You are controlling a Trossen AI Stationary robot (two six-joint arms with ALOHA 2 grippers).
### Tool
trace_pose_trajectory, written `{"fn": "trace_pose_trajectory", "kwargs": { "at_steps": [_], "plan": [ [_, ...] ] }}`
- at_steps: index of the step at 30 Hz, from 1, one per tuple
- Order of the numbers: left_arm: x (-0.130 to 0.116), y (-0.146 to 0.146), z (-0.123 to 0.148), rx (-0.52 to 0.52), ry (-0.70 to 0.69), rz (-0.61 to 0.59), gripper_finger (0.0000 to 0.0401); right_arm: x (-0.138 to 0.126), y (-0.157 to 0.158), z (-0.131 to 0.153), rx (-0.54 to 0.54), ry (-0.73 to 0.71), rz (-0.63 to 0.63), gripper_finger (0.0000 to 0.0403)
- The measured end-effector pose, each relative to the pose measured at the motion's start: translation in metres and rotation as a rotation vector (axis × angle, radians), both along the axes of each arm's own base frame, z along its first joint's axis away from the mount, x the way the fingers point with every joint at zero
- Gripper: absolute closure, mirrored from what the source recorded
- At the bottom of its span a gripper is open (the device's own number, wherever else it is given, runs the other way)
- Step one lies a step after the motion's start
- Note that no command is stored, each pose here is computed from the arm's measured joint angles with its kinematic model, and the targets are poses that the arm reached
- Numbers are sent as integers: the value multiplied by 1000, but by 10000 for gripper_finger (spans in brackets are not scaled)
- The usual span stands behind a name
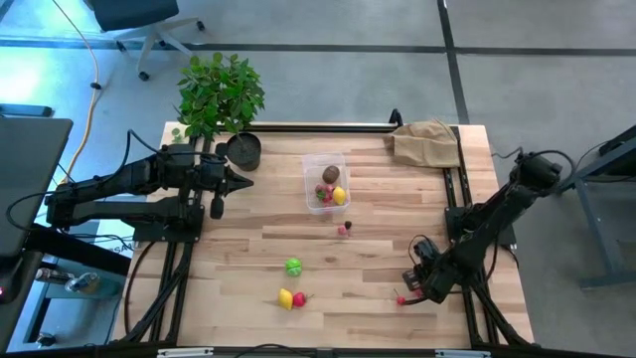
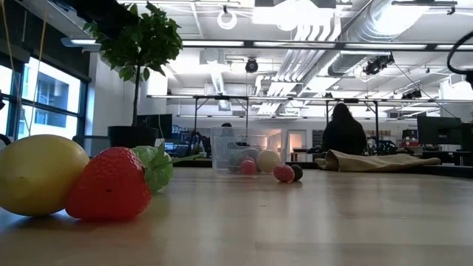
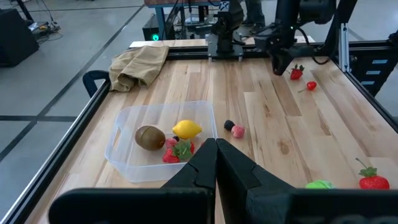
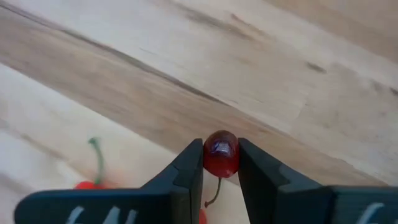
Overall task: Pick and placing Produce into tupperware
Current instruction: Put the right dark red cherry into the transparent bin
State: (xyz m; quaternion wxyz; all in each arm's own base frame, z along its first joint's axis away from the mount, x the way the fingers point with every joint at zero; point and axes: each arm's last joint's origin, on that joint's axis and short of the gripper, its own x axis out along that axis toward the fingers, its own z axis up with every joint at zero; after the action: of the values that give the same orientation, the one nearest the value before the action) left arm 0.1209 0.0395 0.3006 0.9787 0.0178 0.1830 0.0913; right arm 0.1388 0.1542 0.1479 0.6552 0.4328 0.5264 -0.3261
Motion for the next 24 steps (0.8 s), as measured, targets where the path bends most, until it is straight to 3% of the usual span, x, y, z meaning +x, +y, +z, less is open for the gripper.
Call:
{"fn": "trace_pose_trajectory", "kwargs": {
  "at_steps": [7, 13, 20, 24],
  "plan": [
    [0, 0, 0, 0, 0, 0, 400, 10, -22, 24, -50, -193, -75, 331],
    [0, 0, 0, 0, 0, 0, 400, 28, -51, 58, -162, -534, -159, 331],
    [0, 0, 0, 0, 0, 0, 400, 61, -97, 103, -318, -883, -150, 331],
    [0, 0, 0, 0, 0, 0, 400, 79, -128, 120, -385, -926, -135, 331]
  ]
}}
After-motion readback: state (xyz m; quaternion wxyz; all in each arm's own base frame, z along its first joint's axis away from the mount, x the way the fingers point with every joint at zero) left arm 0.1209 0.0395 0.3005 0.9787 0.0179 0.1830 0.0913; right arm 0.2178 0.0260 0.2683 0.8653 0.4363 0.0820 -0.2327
